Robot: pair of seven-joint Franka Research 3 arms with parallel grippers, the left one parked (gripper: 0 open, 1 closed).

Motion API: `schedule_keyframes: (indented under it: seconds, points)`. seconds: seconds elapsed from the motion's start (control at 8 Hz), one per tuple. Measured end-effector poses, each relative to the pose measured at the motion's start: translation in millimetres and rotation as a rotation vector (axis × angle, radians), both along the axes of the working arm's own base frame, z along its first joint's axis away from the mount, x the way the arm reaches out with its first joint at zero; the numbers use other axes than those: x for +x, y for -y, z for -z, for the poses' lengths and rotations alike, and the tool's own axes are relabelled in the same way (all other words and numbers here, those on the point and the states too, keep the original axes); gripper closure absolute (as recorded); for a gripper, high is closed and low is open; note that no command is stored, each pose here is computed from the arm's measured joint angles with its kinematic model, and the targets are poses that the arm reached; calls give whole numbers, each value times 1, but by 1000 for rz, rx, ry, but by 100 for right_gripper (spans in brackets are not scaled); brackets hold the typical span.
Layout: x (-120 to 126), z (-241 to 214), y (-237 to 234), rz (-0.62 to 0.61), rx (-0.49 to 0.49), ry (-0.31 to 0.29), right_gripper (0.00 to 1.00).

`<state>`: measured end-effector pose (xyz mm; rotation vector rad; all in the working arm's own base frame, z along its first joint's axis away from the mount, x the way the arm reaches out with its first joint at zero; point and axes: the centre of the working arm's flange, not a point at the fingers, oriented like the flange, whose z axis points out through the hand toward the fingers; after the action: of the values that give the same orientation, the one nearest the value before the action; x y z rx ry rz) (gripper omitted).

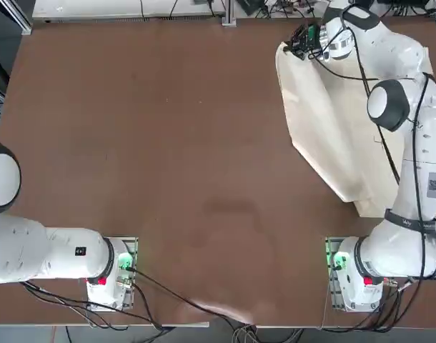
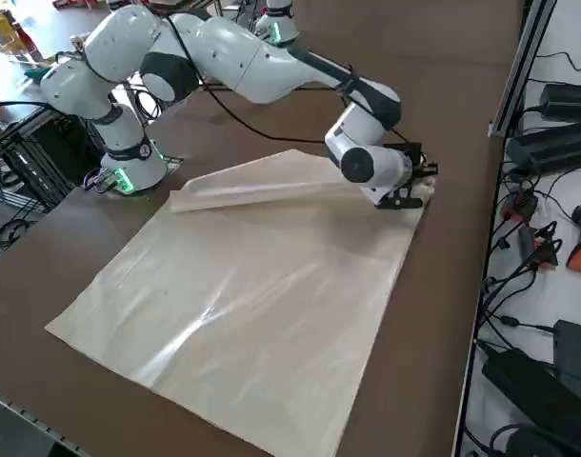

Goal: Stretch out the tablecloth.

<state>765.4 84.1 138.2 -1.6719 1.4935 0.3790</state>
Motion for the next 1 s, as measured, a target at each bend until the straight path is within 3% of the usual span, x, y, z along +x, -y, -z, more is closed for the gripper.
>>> schedule_keyframes:
  seconds: [0.5, 1.0]
  points:
    - [-2, 3, -12, 6, 28, -32, 98]
    - [-9, 2, -56, -12, 70, -56, 98]
